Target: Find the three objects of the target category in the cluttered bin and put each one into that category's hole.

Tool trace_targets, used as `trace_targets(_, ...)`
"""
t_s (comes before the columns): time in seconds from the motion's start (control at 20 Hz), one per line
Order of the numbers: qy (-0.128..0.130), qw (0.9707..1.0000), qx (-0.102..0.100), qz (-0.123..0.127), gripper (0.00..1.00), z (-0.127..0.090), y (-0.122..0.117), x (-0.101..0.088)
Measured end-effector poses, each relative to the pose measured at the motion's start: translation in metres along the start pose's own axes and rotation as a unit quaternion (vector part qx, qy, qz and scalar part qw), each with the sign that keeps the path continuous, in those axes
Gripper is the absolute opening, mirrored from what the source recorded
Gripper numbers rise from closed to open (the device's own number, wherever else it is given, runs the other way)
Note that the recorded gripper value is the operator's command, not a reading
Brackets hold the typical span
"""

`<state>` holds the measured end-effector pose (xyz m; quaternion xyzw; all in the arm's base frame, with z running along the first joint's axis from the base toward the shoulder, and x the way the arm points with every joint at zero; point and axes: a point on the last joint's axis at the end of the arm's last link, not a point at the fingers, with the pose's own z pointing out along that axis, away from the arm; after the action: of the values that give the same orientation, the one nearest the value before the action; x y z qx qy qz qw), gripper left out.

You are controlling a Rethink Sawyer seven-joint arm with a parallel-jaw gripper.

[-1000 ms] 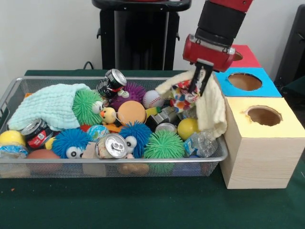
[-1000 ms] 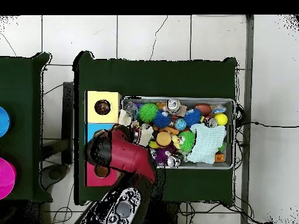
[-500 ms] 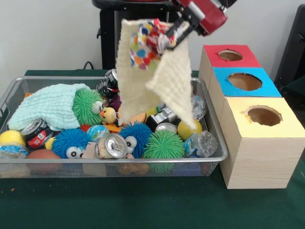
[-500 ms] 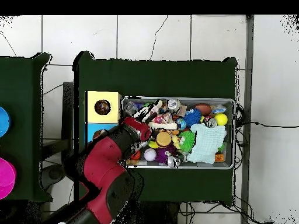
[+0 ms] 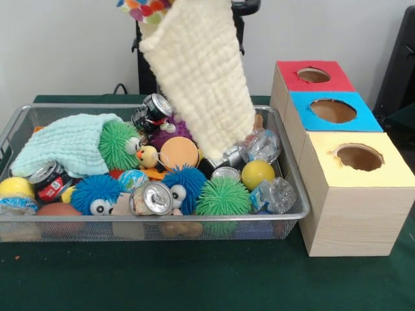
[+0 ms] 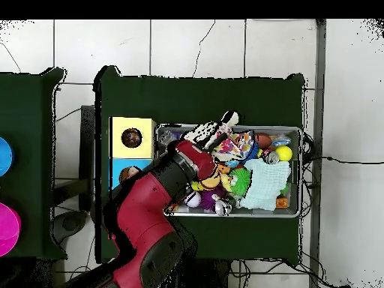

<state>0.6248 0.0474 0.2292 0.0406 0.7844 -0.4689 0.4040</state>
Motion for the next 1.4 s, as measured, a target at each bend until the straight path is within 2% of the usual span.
trace_targets(0.15,-0.008,0.9999,0.008,0.004,0.0,0.007,-0.007,0.001)
trace_targets(0.3,-0.004,0.9998,0.015,0.016,0.0,0.009,-0.007,0.008)
trace_targets(0.45,0.005,0.9995,0.019,0.027,0.0,0.01,-0.003,0.019)
trace_targets(0.6,0.018,0.9986,0.024,0.044,0.0,0.009,0.009,0.039)
trace_targets(0.8,0.017,0.9969,0.031,0.07,0.0,0.009,0.021,0.053)
trace_targets(0.85,0.009,0.995,0.036,0.092,0.0,0.007,0.028,0.061)
trace_targets(1.0,0.0,0.9927,0.041,0.114,0.0,0.007,0.034,0.069)
trace_targets(1.1,-0.01,0.9895,0.045,0.137,0.0,0.007,0.039,0.077)
trace_targets(1.15,-0.018,0.9869,0.048,0.153,0.0,0.007,0.042,0.084)
trace_targets(1.3,-0.028,0.9829,0.05,0.175,0.0,0.01,0.047,0.096)
trace_targets(1.35,-0.03,0.9815,0.049,0.182,1.0,0.01,0.05,0.101)
trace_targets(1.4,-0.03,0.9814,0.049,0.183,1.0,0.01,0.051,0.102)
